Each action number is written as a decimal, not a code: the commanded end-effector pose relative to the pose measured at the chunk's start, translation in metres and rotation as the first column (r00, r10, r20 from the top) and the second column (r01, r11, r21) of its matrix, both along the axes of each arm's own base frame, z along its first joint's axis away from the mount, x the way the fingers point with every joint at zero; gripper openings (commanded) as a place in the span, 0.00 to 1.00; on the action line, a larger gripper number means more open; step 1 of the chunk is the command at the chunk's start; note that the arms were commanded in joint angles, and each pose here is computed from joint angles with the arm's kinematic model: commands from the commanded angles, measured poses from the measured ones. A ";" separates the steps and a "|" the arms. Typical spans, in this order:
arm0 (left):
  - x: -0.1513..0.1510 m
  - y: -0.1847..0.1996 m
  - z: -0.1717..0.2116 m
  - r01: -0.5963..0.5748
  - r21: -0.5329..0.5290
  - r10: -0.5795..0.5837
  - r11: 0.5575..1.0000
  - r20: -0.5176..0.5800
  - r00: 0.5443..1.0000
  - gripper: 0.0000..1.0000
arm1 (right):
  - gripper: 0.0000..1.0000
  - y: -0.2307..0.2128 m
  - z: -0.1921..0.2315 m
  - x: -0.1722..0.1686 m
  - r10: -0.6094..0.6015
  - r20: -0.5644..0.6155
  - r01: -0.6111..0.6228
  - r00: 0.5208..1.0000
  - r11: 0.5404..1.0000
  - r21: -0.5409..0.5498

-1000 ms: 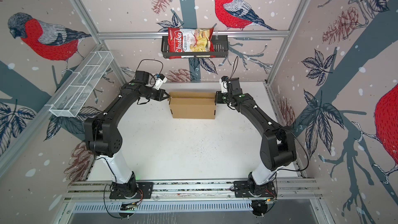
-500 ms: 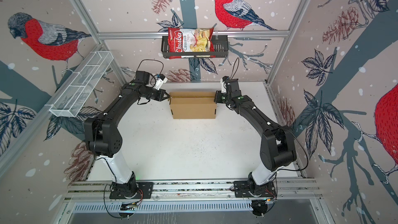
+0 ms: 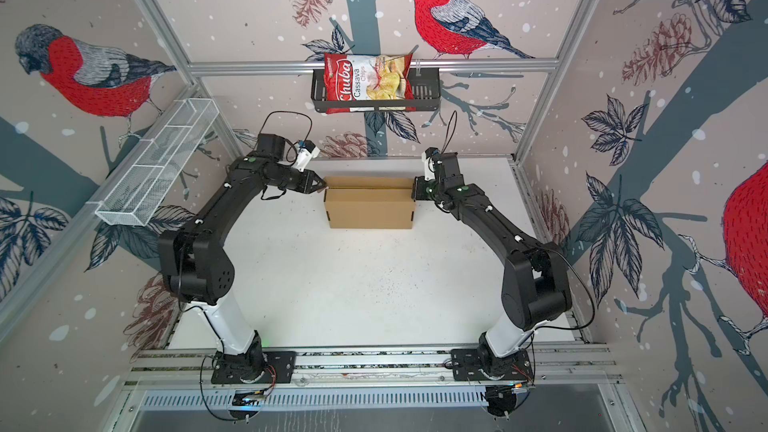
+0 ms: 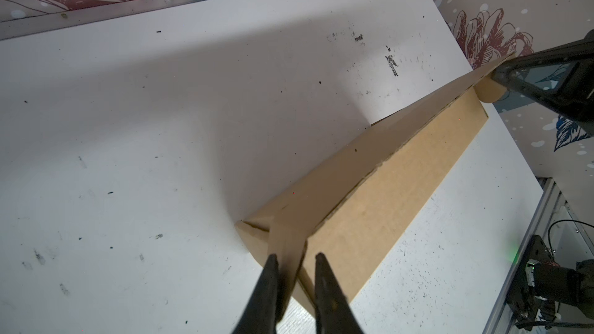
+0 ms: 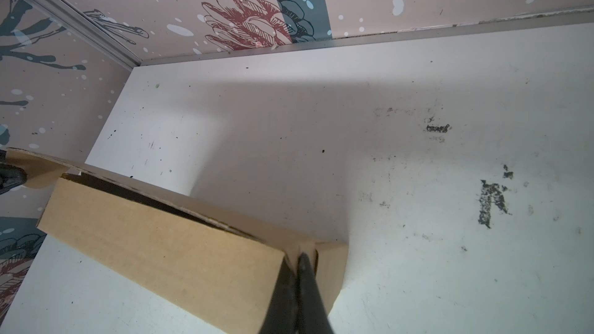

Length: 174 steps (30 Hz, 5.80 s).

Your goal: Fold the paper box

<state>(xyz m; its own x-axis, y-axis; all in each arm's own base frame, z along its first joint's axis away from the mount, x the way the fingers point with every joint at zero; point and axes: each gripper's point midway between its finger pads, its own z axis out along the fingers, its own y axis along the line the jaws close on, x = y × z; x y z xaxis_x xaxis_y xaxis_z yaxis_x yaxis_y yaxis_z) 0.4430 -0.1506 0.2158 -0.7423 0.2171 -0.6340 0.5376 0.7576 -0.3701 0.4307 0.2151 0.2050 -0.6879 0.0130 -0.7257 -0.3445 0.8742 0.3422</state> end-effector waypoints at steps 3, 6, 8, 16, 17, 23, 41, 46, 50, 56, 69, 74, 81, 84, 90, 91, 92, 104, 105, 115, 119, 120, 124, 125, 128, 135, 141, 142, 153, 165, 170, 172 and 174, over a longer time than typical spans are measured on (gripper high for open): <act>-0.008 -0.001 -0.004 0.006 -0.019 -0.006 1.000 -0.038 0.999 0.13 | 0.00 0.004 -0.005 -0.005 0.023 -0.031 -0.023 0.999 0.999 -0.027; -0.013 0.000 -0.008 0.002 -0.018 -0.003 1.000 -0.055 0.998 0.11 | 0.00 0.007 -0.003 -0.004 0.025 -0.027 -0.026 0.999 0.999 -0.029; -0.016 0.002 -0.007 -0.008 -0.013 0.007 1.000 -0.054 0.998 0.11 | 0.00 0.008 -0.004 -0.003 0.024 -0.030 -0.025 0.999 0.999 -0.032; -0.022 0.013 -0.012 -0.041 0.033 0.042 0.999 -0.040 0.998 0.29 | 0.00 0.010 -0.001 -0.004 0.022 -0.016 -0.023 1.000 0.999 -0.048; -0.022 0.015 -0.013 -0.045 0.045 0.046 0.998 -0.035 0.998 0.29 | 0.00 0.009 -0.002 -0.004 0.021 -0.017 -0.022 1.000 0.998 -0.052; -0.020 0.019 -0.012 -0.059 0.044 0.060 0.997 -0.025 0.998 0.31 | 0.00 0.010 -0.002 -0.005 0.026 -0.019 -0.027 0.999 0.998 -0.062; -0.026 0.008 0.004 -0.031 -0.027 0.030 0.999 -0.030 0.999 0.03 | 0.00 0.013 -0.006 -0.005 0.018 -0.021 -0.020 1.000 0.996 -0.088; -0.028 0.002 0.006 -0.024 -0.057 0.022 0.998 -0.037 0.999 0.00 | 0.00 0.013 -0.005 -0.006 -0.005 -0.012 0.004 1.000 0.997 -0.082; -0.029 0.000 0.002 -0.034 -0.065 0.030 0.997 -0.061 0.998 0.00 | 0.00 0.014 -0.002 -0.007 -0.036 -0.009 0.036 0.999 0.997 -0.071; -0.023 -0.001 0.003 -0.073 -0.077 0.068 0.994 -0.060 0.996 0.00 | 0.00 0.016 0.003 -0.013 -0.091 0.012 0.092 0.996 0.995 -0.047; -0.002 -0.023 0.002 -0.088 -0.087 0.085 0.992 -0.039 0.996 0.00 | 0.00 -0.009 0.022 -0.021 -0.195 0.067 0.199 0.978 0.978 -0.060; 0.001 -0.029 0.000 -0.112 -0.106 0.108 0.988 -0.046 0.993 0.00 | 0.00 -0.024 0.018 -0.021 -0.235 0.077 0.240 0.969 0.968 -0.066; -0.004 -0.037 0.003 -0.125 -0.166 0.117 0.978 -0.054 0.992 0.00 | 0.00 -0.034 0.015 -0.022 -0.240 0.073 0.244 0.968 0.968 -0.056; -0.008 -0.041 0.005 -0.114 -0.173 0.105 0.978 -0.057 0.993 0.00 | 0.00 -0.031 0.012 -0.024 -0.236 0.062 0.240 0.970 0.970 -0.052; -0.015 -0.039 0.007 -0.111 -0.167 0.103 0.980 -0.056 0.993 0.00 | 0.00 -0.030 0.011 -0.026 -0.248 0.061 0.251 0.967 0.967 -0.044; -0.016 -0.040 0.006 -0.108 -0.171 0.099 0.979 -0.060 0.993 0.00 | 0.00 -0.030 0.011 -0.027 -0.249 0.061 0.252 0.967 0.967 -0.040; -0.017 -0.040 0.006 -0.107 -0.176 0.098 0.979 -0.060 0.993 0.00 | 0.00 -0.030 0.011 -0.027 -0.248 0.061 0.251 0.967 0.967 -0.039; -0.018 -0.040 -0.005 -0.105 -0.175 0.093 0.979 -0.074 0.993 0.00 | 0.00 -0.028 0.004 -0.026 -0.263 0.054 0.265 0.963 0.963 -0.042; -0.016 -0.041 -0.003 -0.103 -0.180 0.091 0.978 -0.072 0.993 0.00 | 0.00 -0.028 0.005 -0.025 -0.263 0.054 0.266 0.963 0.963 -0.042; -0.011 -0.043 0.001 -0.102 -0.184 0.092 0.978 -0.063 0.994 0.00 | 0.00 -0.029 0.005 -0.022 -0.270 0.060 0.273 0.961 0.961 -0.045; -0.011 -0.043 0.000 -0.102 -0.185 0.090 0.977 -0.069 0.994 0.00 | 0.00 -0.029 0.004 -0.022 -0.270 0.056 0.273 0.961 0.961 -0.046; -0.012 -0.044 0.000 -0.099 -0.189 0.087 0.977 -0.069 0.994 0.00 | 0.00 -0.030 0.004 -0.023 -0.271 0.055 0.274 0.961 0.961 -0.048; -0.015 -0.047 -0.002 -0.095 -0.193 0.083 0.977 -0.071 0.994 0.00 | 0.00 -0.030 0.003 -0.024 -0.274 0.054 0.276 0.960 0.960 -0.043; -0.016 -0.046 -0.002 -0.095 -0.192 0.082 0.977 -0.072 0.994 0.00 | 0.00 -0.030 0.003 -0.024 -0.274 0.053 0.276 0.960 0.960 -0.043; -0.016 -0.046 -0.001 -0.094 -0.189 0.081 0.977 -0.072 0.994 0.00 | 0.00 -0.030 0.003 -0.023 -0.275 0.054 0.277 0.960 0.960 -0.041; -0.017 -0.047 -0.004 -0.092 -0.188 0.079 0.978 -0.075 0.994 0.00 | 0.00 -0.029 -0.001 -0.023 -0.275 0.045 0.277 0.960 0.960 -0.044; -0.015 -0.047 0.001 -0.095 -0.192 0.085 0.977 -0.064 0.994 0.02 | 0.00 -0.031 0.000 -0.022 -0.279 0.047 0.281 0.959 0.959 -0.045; -0.015 -0.047 0.000 -0.096 -0.192 0.085 0.977 -0.067 0.994 0.01 | 0.00 -0.031 0.001 -0.022 -0.280 0.049 0.282 0.959 0.958 -0.044; -0.025 -0.049 -0.003 -0.089 -0.204 0.073 0.975 -0.082 0.994 0.00 | 0.00 -0.030 -0.001 -0.020 -0.282 0.047 0.284 0.958 0.958 -0.042; -0.021 -0.044 0.003 -0.103 -0.178 0.095 0.979 -0.051 0.994 0.20 | 0.00 -0.030 -0.002 -0.021 -0.280 0.047 0.282 0.959 0.958 -0.048; -0.011 -0.039 0.023 -0.103 -0.170 0.104 0.980 -0.005 0.995 0.30 | 0.00 -0.031 -0.003 -0.021 -0.264 0.051 0.267 0.963 0.961 -0.069; -0.009 -0.037 0.028 -0.105 -0.162 0.108 0.981 0.006 0.994 0.32 | 0.00 -0.033 -0.004 -0.021 -0.261 0.052 0.264 0.964 0.962 -0.074; -0.008 -0.030 0.035 -0.117 -0.149 0.121 0.982 0.021 0.992 0.33 | 0.00 -0.035 -0.003 -0.019 -0.261 0.052 0.264 0.964 0.961 -0.078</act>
<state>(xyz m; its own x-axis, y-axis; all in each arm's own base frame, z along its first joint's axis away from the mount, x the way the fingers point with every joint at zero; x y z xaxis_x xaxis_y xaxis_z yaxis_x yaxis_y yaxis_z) 0.4352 -0.1879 0.2447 -0.7475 0.0145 -0.6641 0.4557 0.7386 -0.4967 0.4122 0.1808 0.2033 -0.6272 0.1527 -0.7638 -0.0957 0.9581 0.2701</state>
